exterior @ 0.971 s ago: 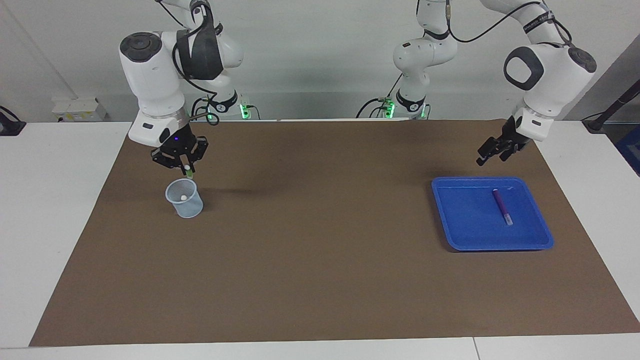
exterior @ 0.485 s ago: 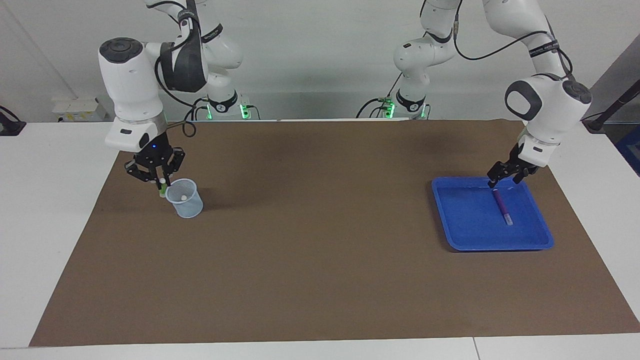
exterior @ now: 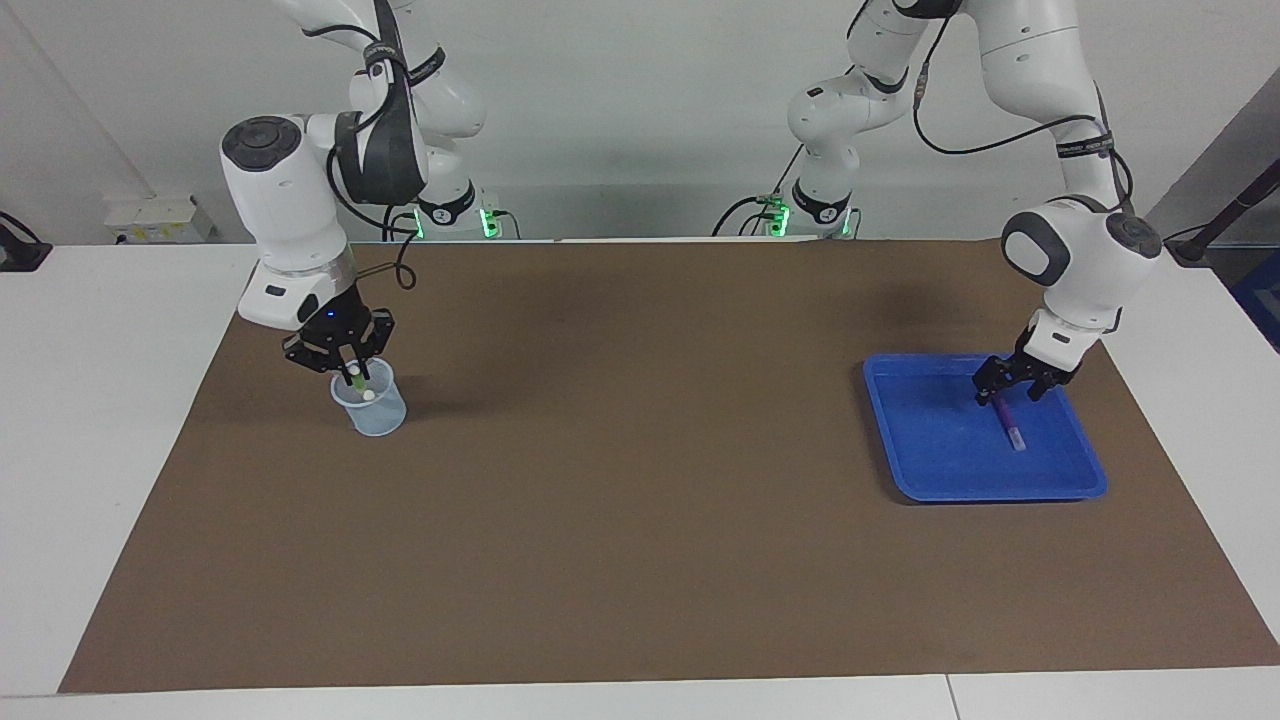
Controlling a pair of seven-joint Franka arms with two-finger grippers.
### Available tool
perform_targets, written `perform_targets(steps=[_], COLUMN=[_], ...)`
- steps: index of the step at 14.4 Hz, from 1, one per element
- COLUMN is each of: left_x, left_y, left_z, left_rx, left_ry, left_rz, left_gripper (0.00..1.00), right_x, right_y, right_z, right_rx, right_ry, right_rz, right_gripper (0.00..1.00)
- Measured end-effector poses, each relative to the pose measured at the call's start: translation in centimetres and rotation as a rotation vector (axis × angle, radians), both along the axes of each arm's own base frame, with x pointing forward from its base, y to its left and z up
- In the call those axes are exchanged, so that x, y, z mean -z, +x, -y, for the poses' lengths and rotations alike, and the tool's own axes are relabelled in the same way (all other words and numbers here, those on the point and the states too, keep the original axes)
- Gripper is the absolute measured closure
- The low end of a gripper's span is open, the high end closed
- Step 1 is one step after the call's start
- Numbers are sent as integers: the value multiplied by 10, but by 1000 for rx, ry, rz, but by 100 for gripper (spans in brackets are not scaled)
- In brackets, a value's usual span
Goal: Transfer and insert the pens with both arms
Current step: 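Lower the left gripper onto the purple pen and close on it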
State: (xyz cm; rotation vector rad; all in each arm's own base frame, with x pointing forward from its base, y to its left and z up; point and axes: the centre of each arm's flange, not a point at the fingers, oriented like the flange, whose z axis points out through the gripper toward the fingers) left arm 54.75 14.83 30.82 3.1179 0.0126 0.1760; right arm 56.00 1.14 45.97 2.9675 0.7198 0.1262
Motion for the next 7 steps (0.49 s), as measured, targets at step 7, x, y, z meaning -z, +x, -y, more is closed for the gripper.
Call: perform_targets(steps=[7], left_x=[12], left_y=[2], left_z=[-1], left_rx=[7], left_ry=[0], left_rz=[5], left_gripper=[19], right_x=[15], right_y=[-5], right_z=[9], right_rx=[21], right_ry=[9], right_rz=[-9], right_gripper=[43])
